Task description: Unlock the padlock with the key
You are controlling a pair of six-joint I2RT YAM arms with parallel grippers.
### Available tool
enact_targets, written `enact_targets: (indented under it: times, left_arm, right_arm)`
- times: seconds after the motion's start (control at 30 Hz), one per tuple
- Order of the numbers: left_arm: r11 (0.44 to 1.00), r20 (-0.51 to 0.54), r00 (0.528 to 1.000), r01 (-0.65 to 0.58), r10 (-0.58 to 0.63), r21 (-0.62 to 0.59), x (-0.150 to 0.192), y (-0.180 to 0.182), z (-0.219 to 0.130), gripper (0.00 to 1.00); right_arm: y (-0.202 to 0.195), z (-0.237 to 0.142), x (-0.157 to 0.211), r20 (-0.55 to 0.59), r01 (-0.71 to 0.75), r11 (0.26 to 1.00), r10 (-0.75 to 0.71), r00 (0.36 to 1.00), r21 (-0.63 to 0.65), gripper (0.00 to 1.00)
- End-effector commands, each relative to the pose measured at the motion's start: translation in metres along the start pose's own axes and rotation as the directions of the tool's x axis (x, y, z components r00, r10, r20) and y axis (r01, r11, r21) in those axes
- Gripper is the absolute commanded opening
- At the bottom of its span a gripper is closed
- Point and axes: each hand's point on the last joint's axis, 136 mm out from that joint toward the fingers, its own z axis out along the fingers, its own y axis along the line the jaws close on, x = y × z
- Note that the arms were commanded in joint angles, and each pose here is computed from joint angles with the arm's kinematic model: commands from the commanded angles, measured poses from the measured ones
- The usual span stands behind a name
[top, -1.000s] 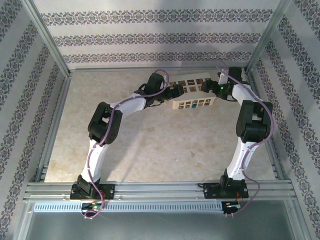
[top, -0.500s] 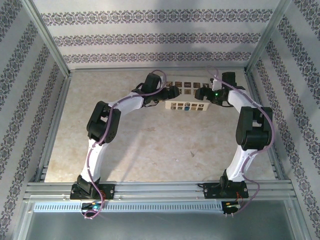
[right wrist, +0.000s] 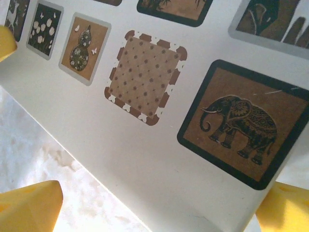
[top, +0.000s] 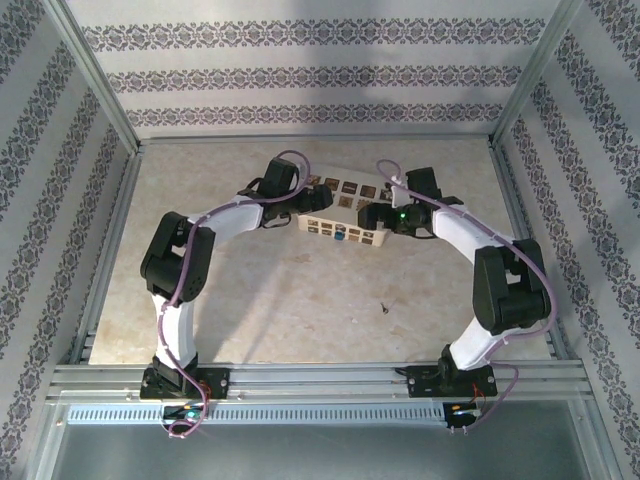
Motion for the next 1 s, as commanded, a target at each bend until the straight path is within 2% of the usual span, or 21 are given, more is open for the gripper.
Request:
enact_targets:
  times: [0.0,0.33,0.63,0.77,0.97]
  left_arm:
    - [0.994,-0.058,0.998,-0.029,0.035,0.102,0.021,-0.027,-0.012,0.99]
    - [1.000,-0.015,1.000,-0.001,0.001,0.019,0.033,0.002,-0.034,0.99]
    - [1.000,0.011,1.000,0.002,-0.002,-0.001,0.033,0.017,-0.051,0.99]
    - [1.000,0.037,0.999,-0.009,0.009,-0.016,0.023,0.021,-0.065,0.99]
    - [0.998,0.161,0.986,-0.029,0.038,-0.058,0.003,0.029,-0.105,0.99]
  right_arm:
    - [0.060,0.004,0.006,0.013,0.074,0.984,-0.072,0.997,-0.164,0.98]
    - [0.084,0.011,0.037,-0.014,0.079,0.985,-0.082,0.997,-0.154,0.98]
    - [0.066,0.005,0.043,0.008,0.069,0.996,-0.069,0.998,-0.055,0.98]
    - [0.057,-0.013,0.041,0.026,0.082,0.997,-0.083,0.996,0.013,0.98]
    - [0.033,-0.058,0.057,0.022,0.091,0.980,-0.096,0.995,0.174,0.98]
